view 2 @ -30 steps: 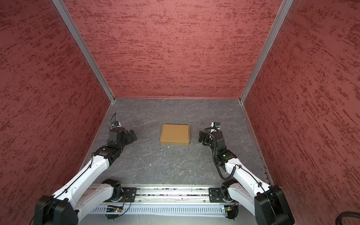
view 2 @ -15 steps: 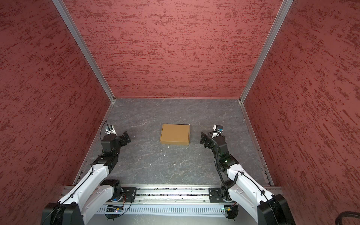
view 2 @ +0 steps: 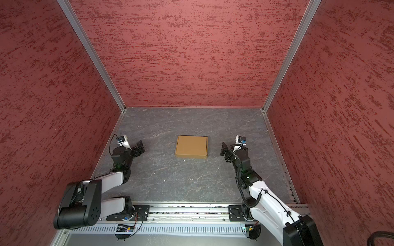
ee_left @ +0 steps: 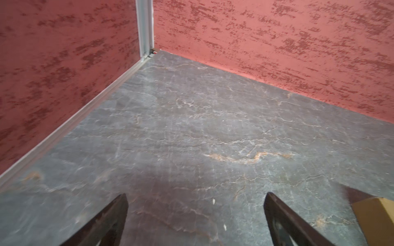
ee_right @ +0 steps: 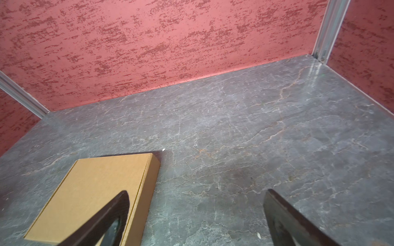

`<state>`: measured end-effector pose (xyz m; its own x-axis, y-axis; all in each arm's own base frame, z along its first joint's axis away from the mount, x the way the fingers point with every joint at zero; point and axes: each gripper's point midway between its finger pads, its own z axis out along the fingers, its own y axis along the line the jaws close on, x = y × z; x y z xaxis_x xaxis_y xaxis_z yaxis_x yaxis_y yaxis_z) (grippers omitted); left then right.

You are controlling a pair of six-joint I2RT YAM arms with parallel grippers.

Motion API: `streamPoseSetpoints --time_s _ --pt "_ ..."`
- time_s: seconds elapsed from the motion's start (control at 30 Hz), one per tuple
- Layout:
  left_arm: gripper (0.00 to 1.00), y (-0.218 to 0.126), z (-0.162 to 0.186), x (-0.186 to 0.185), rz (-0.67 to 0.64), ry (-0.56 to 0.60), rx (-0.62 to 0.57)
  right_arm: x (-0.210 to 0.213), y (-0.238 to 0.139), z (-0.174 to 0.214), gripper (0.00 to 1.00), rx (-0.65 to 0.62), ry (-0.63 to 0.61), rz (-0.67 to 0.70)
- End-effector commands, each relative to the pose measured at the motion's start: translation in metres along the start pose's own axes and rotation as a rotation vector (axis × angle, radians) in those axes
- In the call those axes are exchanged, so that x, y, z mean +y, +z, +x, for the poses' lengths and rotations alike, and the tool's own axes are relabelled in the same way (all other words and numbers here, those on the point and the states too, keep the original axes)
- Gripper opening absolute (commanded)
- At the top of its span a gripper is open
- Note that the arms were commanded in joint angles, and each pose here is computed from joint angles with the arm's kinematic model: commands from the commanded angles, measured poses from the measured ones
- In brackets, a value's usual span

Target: Fold the paper box

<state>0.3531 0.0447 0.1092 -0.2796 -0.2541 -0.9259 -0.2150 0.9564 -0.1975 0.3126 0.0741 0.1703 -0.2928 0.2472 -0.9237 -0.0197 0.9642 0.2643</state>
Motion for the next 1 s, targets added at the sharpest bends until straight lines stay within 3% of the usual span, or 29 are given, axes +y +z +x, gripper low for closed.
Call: streamPoseSetpoints --time_s 0.0,0.33,0.47,0.97 --pt "1.0 0.007 -0.036 -0.016 0.083 0.013 -0.104 -0.011 -0.002 -0.007 0.99 -0.048 0.001 0.056" --pt "1.0 0.016 -0.021 -0.031 0.188 0.073 -0.12 -0.023 -0.006 -0.016 0.99 -0.108 0.001 0.117" --pt "1.0 0.024 -0.008 -0.048 0.295 0.119 -0.071 -0.026 -0.008 -0.022 0.99 -0.124 -0.014 0.14" --pt "1.0 0.036 -0.005 -0.055 0.253 0.163 -0.022 -0.069 -0.005 -0.045 0.99 -0.25 -0.172 0.352"
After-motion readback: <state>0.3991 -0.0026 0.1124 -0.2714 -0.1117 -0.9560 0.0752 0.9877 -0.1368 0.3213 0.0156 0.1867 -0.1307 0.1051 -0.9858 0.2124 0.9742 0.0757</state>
